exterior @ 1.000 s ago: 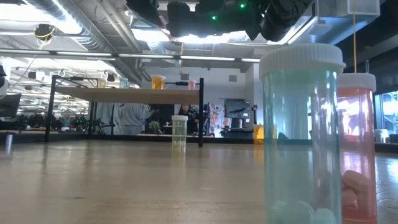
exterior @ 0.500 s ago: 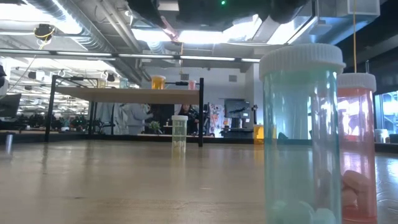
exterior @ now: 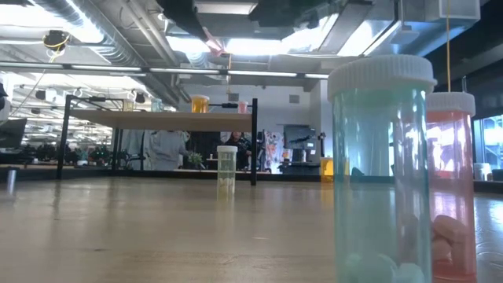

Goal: Pick and place medicine bottles onto shelf by color
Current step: Put the top red pill bottle on the shelf aligned with the red pill bottle on the shelf

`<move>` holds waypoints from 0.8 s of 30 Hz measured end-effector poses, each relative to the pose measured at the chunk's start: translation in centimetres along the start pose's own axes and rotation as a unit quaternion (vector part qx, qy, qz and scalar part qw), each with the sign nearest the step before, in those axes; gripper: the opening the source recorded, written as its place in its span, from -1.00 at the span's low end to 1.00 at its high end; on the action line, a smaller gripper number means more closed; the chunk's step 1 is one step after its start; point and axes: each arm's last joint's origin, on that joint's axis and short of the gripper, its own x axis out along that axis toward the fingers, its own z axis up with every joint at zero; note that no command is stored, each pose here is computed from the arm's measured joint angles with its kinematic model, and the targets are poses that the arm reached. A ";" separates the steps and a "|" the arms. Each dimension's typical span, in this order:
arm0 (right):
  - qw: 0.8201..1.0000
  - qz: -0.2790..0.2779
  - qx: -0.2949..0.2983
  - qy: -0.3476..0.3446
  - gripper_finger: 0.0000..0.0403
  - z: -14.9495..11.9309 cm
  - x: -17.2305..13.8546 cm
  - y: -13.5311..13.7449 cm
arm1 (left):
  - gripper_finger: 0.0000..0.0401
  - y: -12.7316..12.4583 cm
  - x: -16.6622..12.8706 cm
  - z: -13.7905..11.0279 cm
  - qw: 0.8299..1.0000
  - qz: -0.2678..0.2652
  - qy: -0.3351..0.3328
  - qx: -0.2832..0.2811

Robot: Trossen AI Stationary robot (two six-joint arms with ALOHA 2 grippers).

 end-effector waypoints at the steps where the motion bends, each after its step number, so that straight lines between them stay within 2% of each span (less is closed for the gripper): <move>1: 1.000 0.006 0.008 0.005 -0.11 0.1 -0.3 -0.2 | -0.44 0.1 0.0 -0.1 1.000 0.002 0.001 -0.002; 4: 1.000 0.007 0.021 0.012 -0.11 0.3 -0.6 -0.4 | -0.44 0.4 0.4 -0.2 1.000 0.003 0.008 -0.020; 7: 0.999 0.007 0.030 0.017 -0.11 0.2 -0.7 -0.5 | -0.44 0.4 1.5 -0.7 0.999 -0.020 0.031 -0.036; 17: 0.997 0.011 0.076 0.025 -0.11 0.0 -0.7 -0.4 | -0.44 -0.2 5.3 -2.1 0.989 -0.071 0.123 -0.036; 24: 0.997 0.012 0.076 0.026 -0.11 0.0 -0.7 -0.4 | -0.44 -0.2 6.7 -3.2 0.979 -0.035 0.202 0.001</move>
